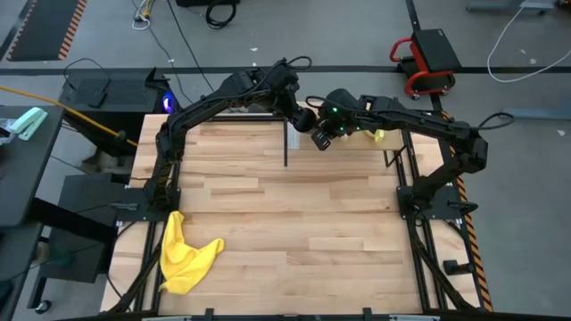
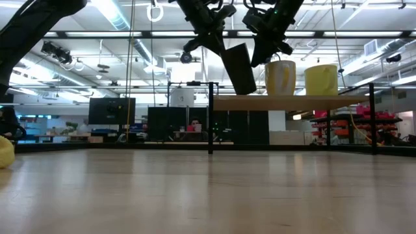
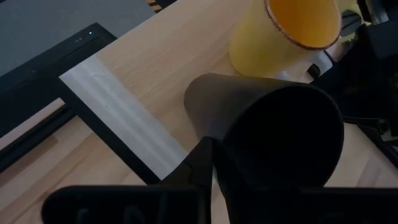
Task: Stack small to large cups/mugs on shelf
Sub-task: Put the black cup on the shelf
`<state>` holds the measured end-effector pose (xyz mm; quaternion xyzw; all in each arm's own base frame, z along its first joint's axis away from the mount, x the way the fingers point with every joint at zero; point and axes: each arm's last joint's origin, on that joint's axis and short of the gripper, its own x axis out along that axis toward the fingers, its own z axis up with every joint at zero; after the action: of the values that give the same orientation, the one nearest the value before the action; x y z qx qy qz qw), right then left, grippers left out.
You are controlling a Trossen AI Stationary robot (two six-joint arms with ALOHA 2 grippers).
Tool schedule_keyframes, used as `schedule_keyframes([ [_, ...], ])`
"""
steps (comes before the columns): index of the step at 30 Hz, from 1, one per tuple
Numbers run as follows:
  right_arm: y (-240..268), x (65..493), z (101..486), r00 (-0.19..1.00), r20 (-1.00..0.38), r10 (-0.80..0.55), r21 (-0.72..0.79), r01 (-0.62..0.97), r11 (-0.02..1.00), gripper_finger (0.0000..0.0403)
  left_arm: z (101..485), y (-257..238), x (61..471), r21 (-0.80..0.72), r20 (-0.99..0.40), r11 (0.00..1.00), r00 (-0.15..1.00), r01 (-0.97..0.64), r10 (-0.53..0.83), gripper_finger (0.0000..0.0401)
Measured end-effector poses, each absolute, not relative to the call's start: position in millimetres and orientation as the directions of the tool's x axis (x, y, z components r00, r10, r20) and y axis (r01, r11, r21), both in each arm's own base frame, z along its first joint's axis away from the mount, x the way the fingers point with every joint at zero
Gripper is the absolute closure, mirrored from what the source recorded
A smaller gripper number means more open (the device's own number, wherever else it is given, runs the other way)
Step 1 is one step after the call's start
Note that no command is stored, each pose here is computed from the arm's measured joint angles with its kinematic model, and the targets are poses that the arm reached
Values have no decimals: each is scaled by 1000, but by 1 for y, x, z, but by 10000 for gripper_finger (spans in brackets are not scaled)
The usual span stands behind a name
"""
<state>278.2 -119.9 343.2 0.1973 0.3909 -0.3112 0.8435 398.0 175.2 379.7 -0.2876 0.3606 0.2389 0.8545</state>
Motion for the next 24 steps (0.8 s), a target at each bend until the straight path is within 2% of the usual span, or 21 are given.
schedule_keyframes([
  [24, -121, 276, 342, 481, -795, -371, 102, 708, 699, 403, 380, 174, 398, -337, -753, 712, 631, -616, 189, 368],
])
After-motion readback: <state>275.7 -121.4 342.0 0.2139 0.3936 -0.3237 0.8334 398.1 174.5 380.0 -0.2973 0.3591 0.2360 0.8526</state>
